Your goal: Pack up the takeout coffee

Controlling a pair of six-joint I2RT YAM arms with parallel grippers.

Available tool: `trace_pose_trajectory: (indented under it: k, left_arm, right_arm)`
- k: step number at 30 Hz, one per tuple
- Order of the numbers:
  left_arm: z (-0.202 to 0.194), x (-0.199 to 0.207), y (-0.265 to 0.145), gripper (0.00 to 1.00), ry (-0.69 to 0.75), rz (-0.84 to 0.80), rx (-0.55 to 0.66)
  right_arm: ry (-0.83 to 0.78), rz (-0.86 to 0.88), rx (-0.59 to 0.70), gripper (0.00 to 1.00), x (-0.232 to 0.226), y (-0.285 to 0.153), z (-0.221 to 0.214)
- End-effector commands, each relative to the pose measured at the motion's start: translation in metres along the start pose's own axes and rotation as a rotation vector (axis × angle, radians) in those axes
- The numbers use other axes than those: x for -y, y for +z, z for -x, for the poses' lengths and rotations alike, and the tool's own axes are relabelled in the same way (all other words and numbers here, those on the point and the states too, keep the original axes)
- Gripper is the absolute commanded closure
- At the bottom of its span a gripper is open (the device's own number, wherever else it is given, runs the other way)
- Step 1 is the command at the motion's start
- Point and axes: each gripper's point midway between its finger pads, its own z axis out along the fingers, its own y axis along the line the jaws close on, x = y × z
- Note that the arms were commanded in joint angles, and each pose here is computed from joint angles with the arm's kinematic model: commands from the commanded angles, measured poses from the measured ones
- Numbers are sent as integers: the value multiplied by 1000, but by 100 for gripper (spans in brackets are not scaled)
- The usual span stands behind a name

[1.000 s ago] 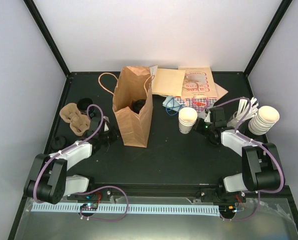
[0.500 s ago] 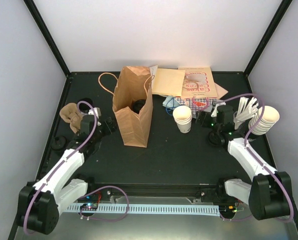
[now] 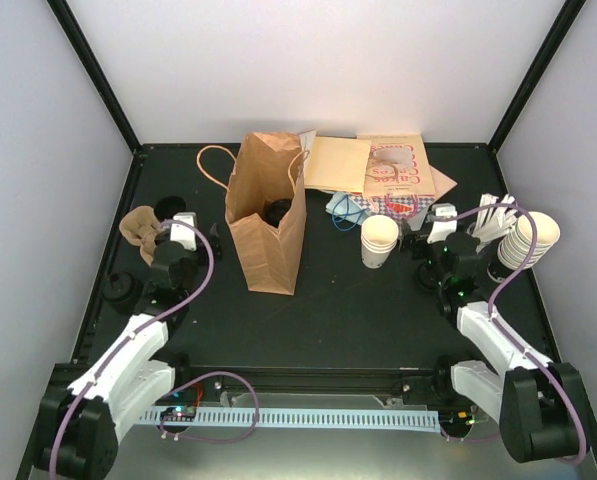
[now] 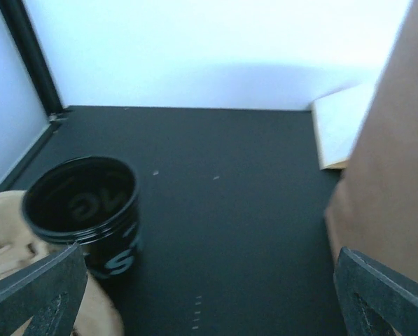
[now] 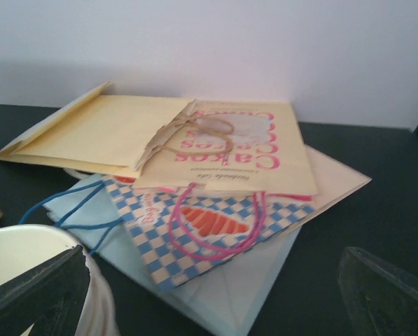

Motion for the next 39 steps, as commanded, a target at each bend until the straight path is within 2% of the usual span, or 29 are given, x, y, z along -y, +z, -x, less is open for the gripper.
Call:
trace_pose_trajectory:
  k: [1,4,7,9,14,18,21,39]
  left_arm:
    - [8,-29,14,1,89,121,77]
    - [-5,-38,27,1,83,135,58]
    - [-11,-40,37,1,86,114,81]
    - [-9,-44,45,1,91,116,105]
    - [-3,-44,57,1,99,82,121]
    - [-17,-38,62,1,110,10,115]
    - [-26,-24,72,1,149,-70,98]
    - [-28,-27,73,1,134,-53,77]
  right_arm:
    - [-114,-61,156,2,19,2,34]
    - [-59,-53,174,3,28,8,25]
    - [-90,-81,145,4,34,20,16]
    - [-80,-126,163,4,43,22,12]
    - [-72,-114,153,5,45,29,-6]
    - [-50,-160,185,4,53,30,-12]
    - [-37,-175,150,0,58,33,-15]
    - [-35,-179,146,0,59,34,-15]
